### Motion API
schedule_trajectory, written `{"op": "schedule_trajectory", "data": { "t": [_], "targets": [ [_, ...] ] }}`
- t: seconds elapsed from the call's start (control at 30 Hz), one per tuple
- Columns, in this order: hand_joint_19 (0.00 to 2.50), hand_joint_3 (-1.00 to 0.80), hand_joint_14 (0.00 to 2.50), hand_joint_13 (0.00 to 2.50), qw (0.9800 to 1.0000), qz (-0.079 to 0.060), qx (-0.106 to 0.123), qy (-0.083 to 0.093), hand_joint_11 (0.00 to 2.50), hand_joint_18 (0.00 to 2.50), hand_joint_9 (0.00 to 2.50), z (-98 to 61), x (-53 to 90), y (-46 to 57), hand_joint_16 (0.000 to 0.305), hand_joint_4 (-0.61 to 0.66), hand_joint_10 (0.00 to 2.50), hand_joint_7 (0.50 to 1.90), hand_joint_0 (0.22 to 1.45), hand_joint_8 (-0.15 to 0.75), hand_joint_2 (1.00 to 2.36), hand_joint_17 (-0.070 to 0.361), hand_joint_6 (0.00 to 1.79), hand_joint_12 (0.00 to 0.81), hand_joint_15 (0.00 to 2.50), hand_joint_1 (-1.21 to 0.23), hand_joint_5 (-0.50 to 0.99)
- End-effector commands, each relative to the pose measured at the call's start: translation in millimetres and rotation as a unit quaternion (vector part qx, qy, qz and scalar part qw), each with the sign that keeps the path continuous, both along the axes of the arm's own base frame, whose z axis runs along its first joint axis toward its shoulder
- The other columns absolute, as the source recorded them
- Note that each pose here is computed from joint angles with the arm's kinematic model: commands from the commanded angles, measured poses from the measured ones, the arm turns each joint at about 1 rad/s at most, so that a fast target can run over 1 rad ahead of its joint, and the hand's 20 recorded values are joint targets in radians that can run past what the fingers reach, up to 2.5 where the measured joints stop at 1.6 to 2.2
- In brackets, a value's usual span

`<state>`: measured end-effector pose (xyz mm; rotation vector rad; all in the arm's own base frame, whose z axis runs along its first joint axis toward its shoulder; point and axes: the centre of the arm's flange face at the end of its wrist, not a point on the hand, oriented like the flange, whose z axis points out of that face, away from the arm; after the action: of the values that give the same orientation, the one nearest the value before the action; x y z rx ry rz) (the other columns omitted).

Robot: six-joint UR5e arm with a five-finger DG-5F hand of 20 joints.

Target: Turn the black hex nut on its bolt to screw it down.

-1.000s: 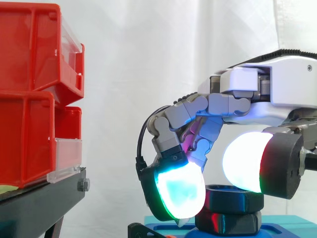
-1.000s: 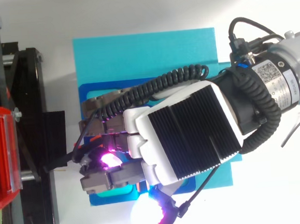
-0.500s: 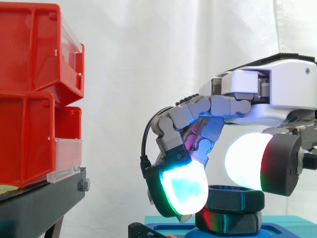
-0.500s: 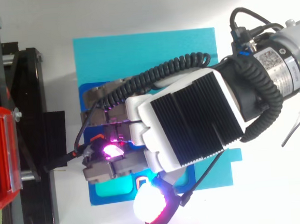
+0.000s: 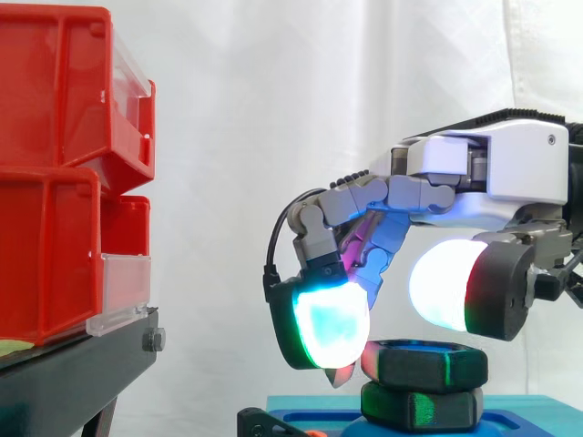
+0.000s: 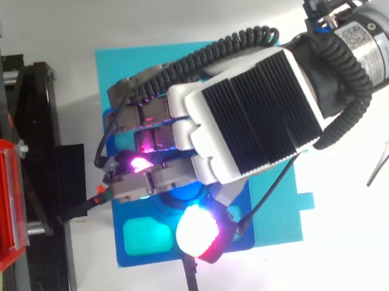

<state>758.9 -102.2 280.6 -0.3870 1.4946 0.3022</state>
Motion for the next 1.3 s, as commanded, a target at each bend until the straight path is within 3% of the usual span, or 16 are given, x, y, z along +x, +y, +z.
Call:
{"op": "schedule_trajectory", "data": {
  "t": [0.0,0.1,0.13,0.27,0.47,0.7,0.9,1.03,1.17,1.27],
  "targets": [
    [0.36,-0.50,0.01,0.90,1.0000,0.003,0.000,-0.003,0.32,0.78,1.13,0.1,-1.9,-8.3,0.038,0.15,0.01,1.53,0.53,0.307,1.00,0.085,0.53,0.312,0.22,-0.26,0.01],
    [0.36,-0.50,0.01,0.90,1.0000,0.003,-0.001,-0.003,0.33,0.78,1.13,-1.1,-3.2,-12.4,0.037,0.15,0.01,1.53,0.53,0.307,1.00,0.084,0.53,0.312,0.22,-0.26,0.01],
    [0.36,-0.50,0.01,0.90,1.0000,0.003,0.000,-0.005,0.33,0.78,1.13,-1.1,-4.5,-19.6,0.037,0.16,0.01,1.54,0.53,0.307,1.00,0.084,0.53,0.313,0.23,-0.26,0.01],
    [0.36,-0.50,0.01,0.90,0.9999,0.008,0.003,-0.012,0.33,0.78,1.13,1.6,-3.7,-21.9,0.038,0.16,0.01,1.54,0.53,0.305,1.00,0.085,0.52,0.310,0.23,-0.26,0.01],
    [0.36,-0.50,0.01,0.90,0.9995,0.013,0.009,-0.029,0.33,0.78,1.13,20.6,5.2,-13.2,0.038,0.17,0.01,1.49,0.53,0.304,1.00,0.085,0.50,0.311,0.23,-0.26,0.01],
    [0.36,-0.50,0.01,0.90,0.9992,0.011,0.015,-0.035,0.33,0.78,1.13,26.6,11.9,5.1,0.038,0.19,0.01,1.42,0.52,0.306,1.00,0.085,0.50,0.312,0.23,-0.25,0.01],
    [0.36,-0.50,0.01,0.90,0.9994,-0.006,0.018,-0.030,0.32,0.78,1.13,21.7,16.4,27.0,0.038,0.20,0.01,1.35,0.52,0.308,1.00,0.086,0.50,0.315,0.22,-0.26,0.00],
    [0.36,-0.50,0.01,0.90,0.9995,-0.005,0.018,-0.025,0.33,0.78,1.12,18.3,16.6,38.8,0.038,0.22,0.01,1.30,0.52,0.308,1.00,0.086,0.50,0.317,0.22,-0.27,-0.01],
    [0.36,-0.50,0.01,0.90,0.9996,-0.003,0.019,-0.021,0.34,0.79,1.12,15.2,16.7,49.7,0.039,0.20,0.01,1.37,0.52,0.305,1.00,0.087,0.50,0.317,0.23,-0.29,0.00],
    [0.35,-0.50,0.01,0.90,0.9996,-0.002,0.019,-0.018,0.33,0.79,1.11,14.8,16.5,51.9,0.040,0.21,0.01,1.37,0.51,0.308,1.00,0.089,0.50,0.322,0.23,-0.32,0.00]
  ]
}}
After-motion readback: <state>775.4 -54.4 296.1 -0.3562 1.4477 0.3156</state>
